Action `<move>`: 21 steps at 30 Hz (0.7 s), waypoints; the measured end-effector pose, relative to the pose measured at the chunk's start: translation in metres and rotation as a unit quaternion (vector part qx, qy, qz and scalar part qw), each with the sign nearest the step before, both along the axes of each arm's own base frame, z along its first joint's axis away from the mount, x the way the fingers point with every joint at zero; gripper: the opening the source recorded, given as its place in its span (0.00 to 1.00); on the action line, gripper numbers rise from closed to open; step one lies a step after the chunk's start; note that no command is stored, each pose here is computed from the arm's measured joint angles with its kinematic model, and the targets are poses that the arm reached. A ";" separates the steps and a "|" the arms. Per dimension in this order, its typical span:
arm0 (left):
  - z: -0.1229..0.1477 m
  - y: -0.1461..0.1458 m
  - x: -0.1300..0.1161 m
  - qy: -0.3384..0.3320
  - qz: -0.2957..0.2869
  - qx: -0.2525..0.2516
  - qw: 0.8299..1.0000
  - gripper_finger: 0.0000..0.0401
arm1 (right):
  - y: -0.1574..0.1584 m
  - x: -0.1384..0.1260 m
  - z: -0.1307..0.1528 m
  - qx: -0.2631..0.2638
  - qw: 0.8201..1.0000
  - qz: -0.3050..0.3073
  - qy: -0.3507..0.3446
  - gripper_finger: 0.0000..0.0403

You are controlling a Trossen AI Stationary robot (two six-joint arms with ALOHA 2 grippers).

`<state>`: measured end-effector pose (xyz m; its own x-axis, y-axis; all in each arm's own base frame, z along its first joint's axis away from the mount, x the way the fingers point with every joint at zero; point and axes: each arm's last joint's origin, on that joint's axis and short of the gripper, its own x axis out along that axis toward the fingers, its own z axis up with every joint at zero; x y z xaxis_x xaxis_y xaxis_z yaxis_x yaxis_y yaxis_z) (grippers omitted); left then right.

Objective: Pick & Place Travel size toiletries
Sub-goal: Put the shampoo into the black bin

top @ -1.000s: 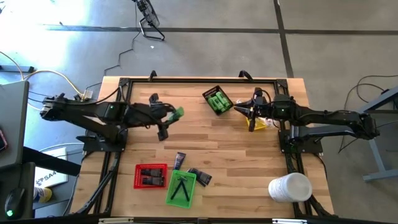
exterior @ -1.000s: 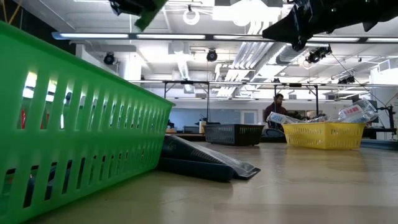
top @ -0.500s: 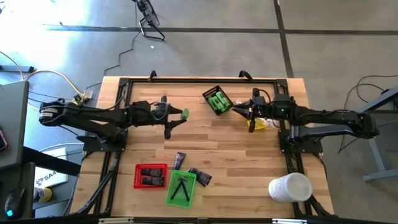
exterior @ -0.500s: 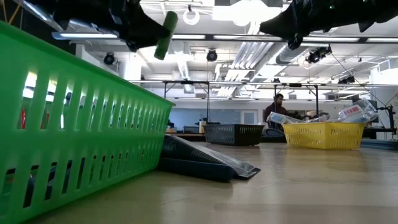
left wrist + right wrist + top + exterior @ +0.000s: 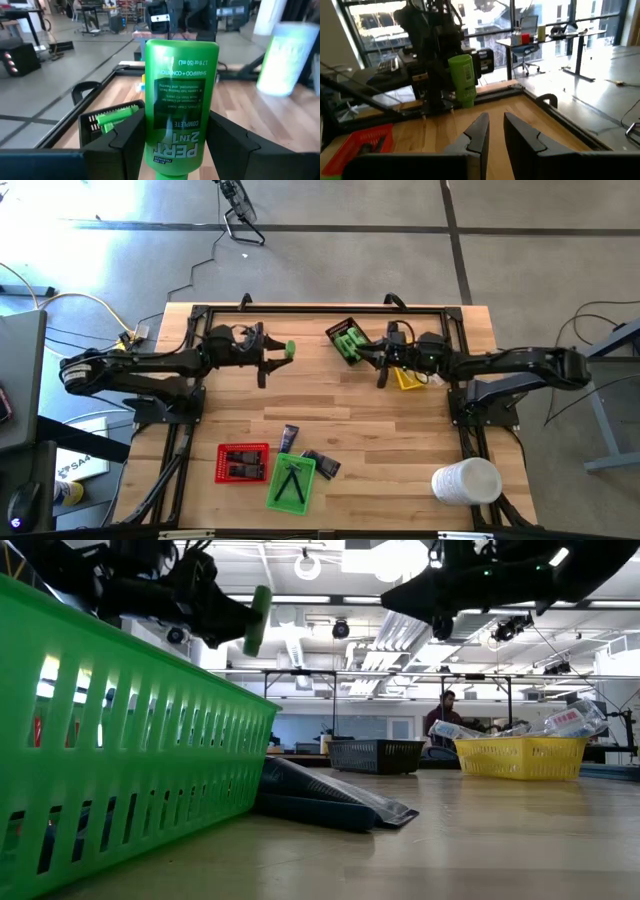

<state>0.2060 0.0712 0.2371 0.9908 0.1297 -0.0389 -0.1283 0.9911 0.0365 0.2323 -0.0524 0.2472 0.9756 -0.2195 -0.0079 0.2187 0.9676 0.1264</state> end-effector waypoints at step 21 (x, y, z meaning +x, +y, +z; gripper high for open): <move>0.004 0.007 -0.003 -0.027 -0.002 -0.057 0.998 0.45 | 0.007 0.059 -0.022 -0.079 0.987 0.049 -0.128 0.12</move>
